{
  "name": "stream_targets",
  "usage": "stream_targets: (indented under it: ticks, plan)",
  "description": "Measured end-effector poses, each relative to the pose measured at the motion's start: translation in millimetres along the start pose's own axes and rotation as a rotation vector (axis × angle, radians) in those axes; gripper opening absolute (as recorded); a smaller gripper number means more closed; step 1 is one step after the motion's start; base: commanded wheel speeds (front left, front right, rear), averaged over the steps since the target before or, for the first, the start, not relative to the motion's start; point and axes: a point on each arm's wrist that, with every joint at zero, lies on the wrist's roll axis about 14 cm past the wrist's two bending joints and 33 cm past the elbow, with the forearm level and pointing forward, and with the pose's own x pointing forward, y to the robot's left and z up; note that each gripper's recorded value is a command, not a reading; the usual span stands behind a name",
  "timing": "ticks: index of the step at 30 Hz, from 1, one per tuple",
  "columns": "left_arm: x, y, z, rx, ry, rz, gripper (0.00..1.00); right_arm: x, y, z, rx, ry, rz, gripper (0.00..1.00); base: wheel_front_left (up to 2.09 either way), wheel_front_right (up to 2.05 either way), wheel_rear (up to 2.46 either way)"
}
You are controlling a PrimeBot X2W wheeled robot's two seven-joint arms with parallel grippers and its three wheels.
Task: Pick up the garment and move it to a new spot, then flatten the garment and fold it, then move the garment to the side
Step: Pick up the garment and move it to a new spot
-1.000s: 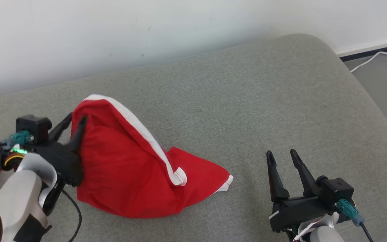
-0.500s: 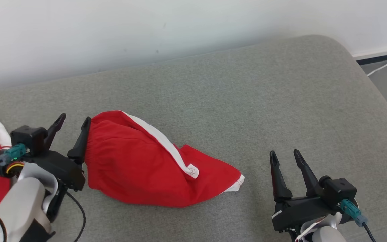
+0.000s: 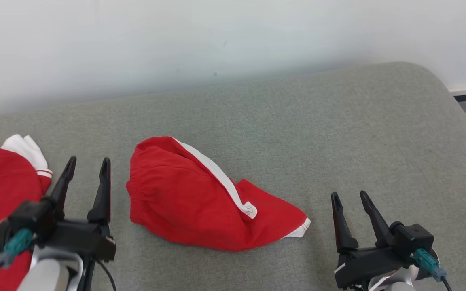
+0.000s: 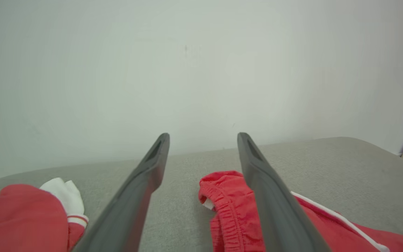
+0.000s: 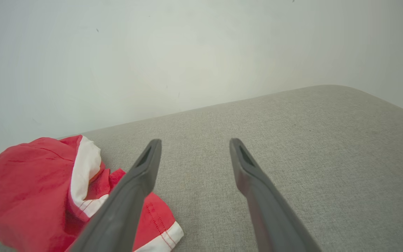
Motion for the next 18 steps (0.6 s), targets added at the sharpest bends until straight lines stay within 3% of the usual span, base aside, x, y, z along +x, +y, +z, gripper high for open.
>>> stream_targets:
  ticks: [18]
  plan:
    - [-87, 36, 17, 0.015, -0.035, 0.236, 1.0, -2, 20, -11, -0.012, 0.037, 0.075, 1.0, 0.0, 0.0, 0.0]
